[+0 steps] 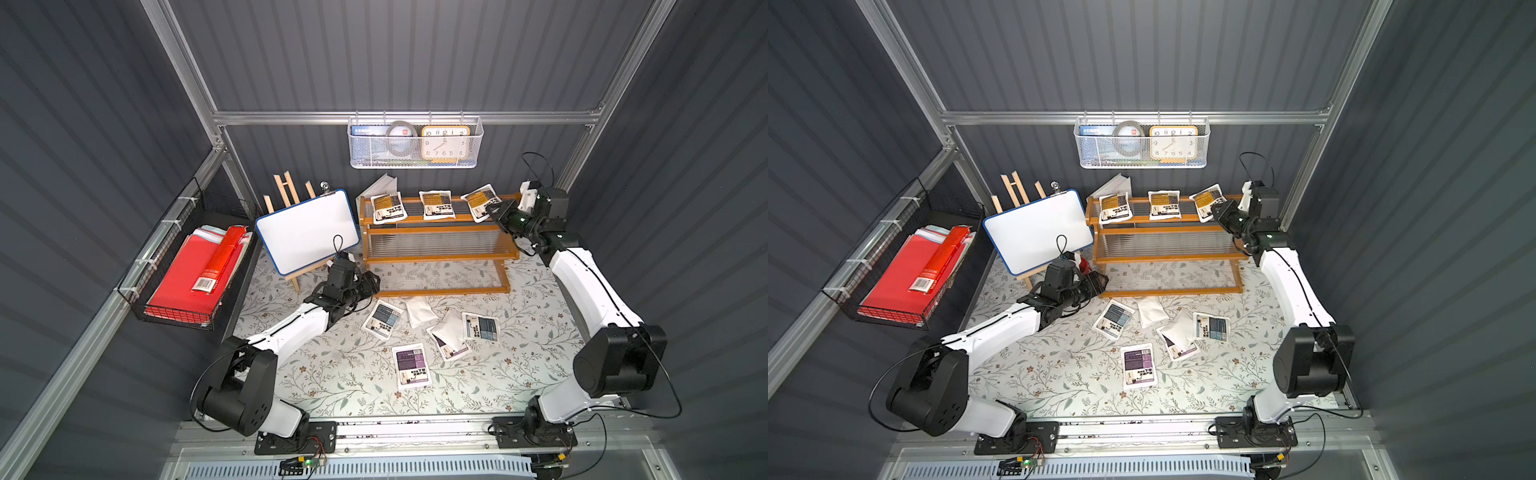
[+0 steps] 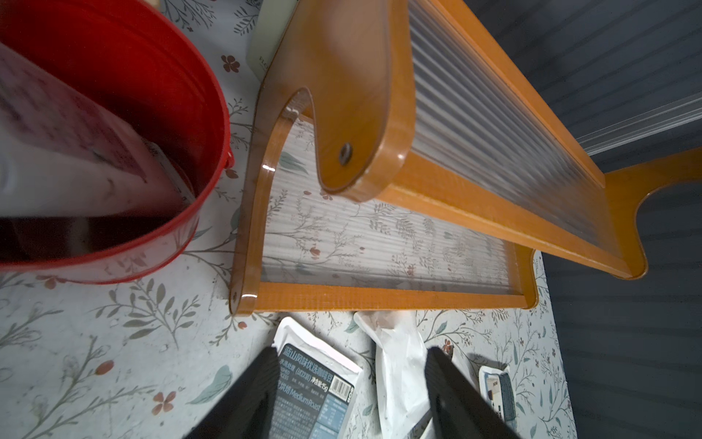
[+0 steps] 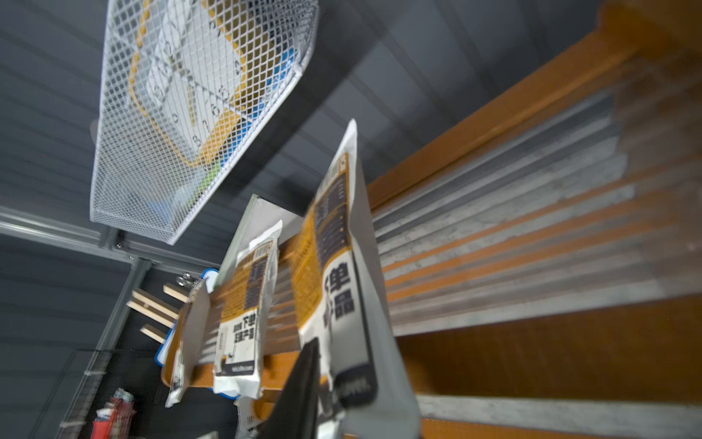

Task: Place the bagged coffee beans on the shelf by color
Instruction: Place the bagged coffee beans on the shelf.

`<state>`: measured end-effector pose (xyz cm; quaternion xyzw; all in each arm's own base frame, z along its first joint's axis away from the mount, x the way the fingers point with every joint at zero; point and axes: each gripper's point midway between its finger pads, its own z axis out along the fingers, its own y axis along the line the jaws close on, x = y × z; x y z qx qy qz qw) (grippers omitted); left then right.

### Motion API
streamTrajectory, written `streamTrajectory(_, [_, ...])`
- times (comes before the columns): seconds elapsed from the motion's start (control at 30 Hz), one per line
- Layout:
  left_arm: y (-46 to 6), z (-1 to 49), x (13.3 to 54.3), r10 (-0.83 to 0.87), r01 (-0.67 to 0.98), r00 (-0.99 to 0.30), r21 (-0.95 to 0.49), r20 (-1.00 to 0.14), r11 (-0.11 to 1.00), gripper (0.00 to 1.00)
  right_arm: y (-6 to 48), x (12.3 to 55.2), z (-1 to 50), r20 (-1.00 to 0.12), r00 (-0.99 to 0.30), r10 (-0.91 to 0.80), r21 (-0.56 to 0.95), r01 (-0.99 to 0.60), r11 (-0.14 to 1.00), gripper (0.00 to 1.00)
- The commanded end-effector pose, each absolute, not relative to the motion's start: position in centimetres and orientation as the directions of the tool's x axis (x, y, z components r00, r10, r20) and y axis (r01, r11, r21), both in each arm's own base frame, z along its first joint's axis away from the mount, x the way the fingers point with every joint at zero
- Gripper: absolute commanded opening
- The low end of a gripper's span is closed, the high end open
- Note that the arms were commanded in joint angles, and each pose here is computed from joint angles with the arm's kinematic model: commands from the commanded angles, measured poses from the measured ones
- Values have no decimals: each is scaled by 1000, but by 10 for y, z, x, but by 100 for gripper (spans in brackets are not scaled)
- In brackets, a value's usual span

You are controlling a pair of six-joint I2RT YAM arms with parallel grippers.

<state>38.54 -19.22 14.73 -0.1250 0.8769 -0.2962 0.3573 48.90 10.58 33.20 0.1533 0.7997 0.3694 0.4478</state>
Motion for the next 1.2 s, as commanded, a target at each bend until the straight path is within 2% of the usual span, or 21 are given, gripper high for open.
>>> streamTrajectory(0.0, [-193,137,380,-406,-3,-734,-595,-545,804,65,102,496,335,-614,-534,581,720,-78,690,46])
streamTrajectory(0.1, [-193,136,381,-405,-3,-736,-595,-543,804,65,96,496,333,-622,-520,585,706,-48,707,60])
streamTrajectory(0.33, [-195,135,380,-398,4,-742,-597,-540,802,65,92,482,339,-644,-517,564,680,-49,732,71])
streamTrajectory(0.73, [-197,134,380,-385,15,-750,-596,-538,803,65,91,447,324,-635,-544,549,672,-39,739,72])
streamTrajectory(0.93, [-197,135,380,-372,29,-747,-586,-551,810,65,91,407,336,-666,-513,541,669,-91,738,72])
streamTrajectory(1.03, [-197,132,384,-366,33,-744,-578,-559,815,65,83,380,325,-676,-504,538,647,-55,760,71])
streamTrajectory(1.17, [-217,127,384,-319,87,-767,-583,-557,808,65,81,346,279,-620,-576,534,638,28,770,70])
